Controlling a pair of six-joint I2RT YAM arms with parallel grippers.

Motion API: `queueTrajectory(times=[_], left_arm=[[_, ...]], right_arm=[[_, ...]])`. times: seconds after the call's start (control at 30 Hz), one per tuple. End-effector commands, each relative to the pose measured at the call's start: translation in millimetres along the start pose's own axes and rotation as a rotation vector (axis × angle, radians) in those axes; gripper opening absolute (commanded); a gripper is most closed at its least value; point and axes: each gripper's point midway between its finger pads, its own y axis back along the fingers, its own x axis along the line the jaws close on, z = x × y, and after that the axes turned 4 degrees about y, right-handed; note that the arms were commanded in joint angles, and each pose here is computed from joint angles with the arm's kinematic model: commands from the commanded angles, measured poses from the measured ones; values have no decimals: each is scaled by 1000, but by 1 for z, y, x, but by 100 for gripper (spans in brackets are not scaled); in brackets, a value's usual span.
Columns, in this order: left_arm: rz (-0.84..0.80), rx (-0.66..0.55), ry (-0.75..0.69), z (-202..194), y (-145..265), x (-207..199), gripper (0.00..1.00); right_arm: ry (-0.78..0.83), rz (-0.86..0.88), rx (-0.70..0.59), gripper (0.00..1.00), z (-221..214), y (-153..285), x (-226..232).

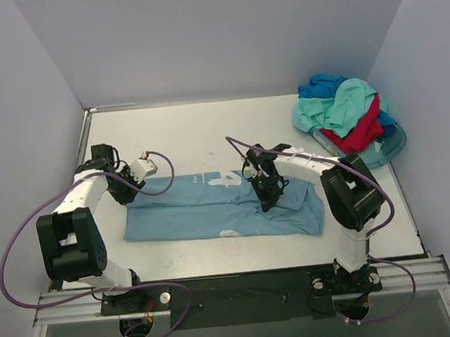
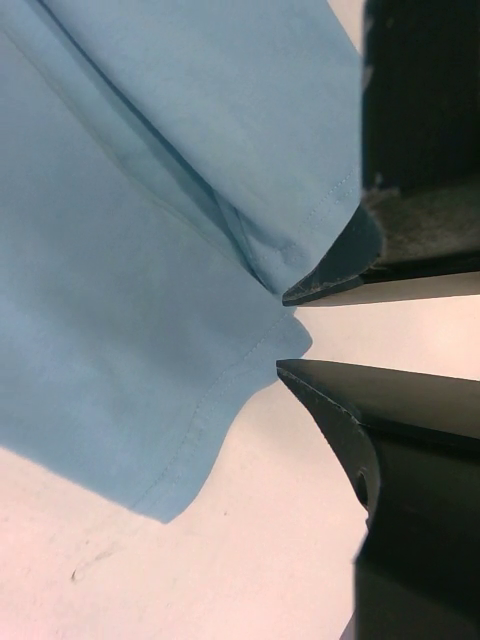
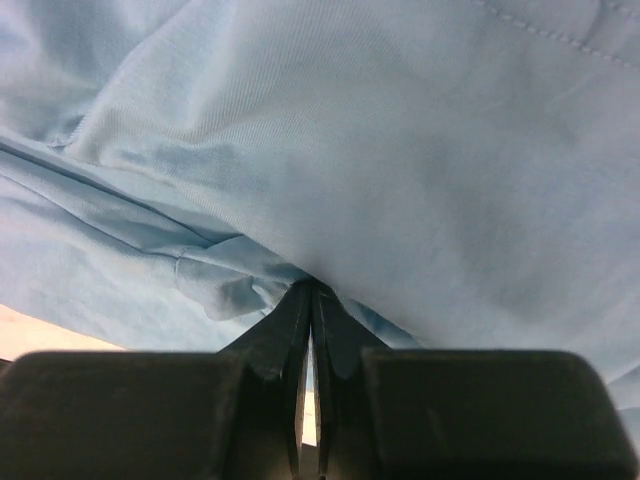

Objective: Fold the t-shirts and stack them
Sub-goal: Fold the other side of the tshirt into a rectangle, then rotate the tshirt 90 degrees

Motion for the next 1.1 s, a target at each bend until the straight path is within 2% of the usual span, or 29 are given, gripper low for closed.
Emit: queueTrajectory(times=[0.0,0.1,0.23,0.4,0.5,0.6,0.8,0.93,0.97,1.07], left_arm=[[7,-124,45,34,17,10,38],[6,-158,75,50,17,16,39],[54,-156,72,62,5,24,44],[92,-130,52,67,-16,30,47],[84,-132,14,78,-28,30,48],[67,-77,-23,71,-47,29,47],[21,36,-131,22,-57,3,47],[-74,86,-209,-12,-37,-31,47],[-82,90,-215,-16,-31,-38,47],[-211,146,-211,-50,-13,-75,47]], right_arm=[[-29,-62,-103,0,10,39,-4],[-125,-96,-196,0,11,72,-16],[-338,-145,-177,0,-26,82,-43],[-557,-204,-33,0,-93,55,-66],[-630,-177,-23,0,-98,40,-74],[-710,-192,13,0,-102,25,-93],[-747,-223,39,0,-69,16,-135],[-702,-224,37,0,-25,17,-151],[-698,-218,-6,0,-3,25,-155],[-669,-207,-11,0,34,23,-163]])
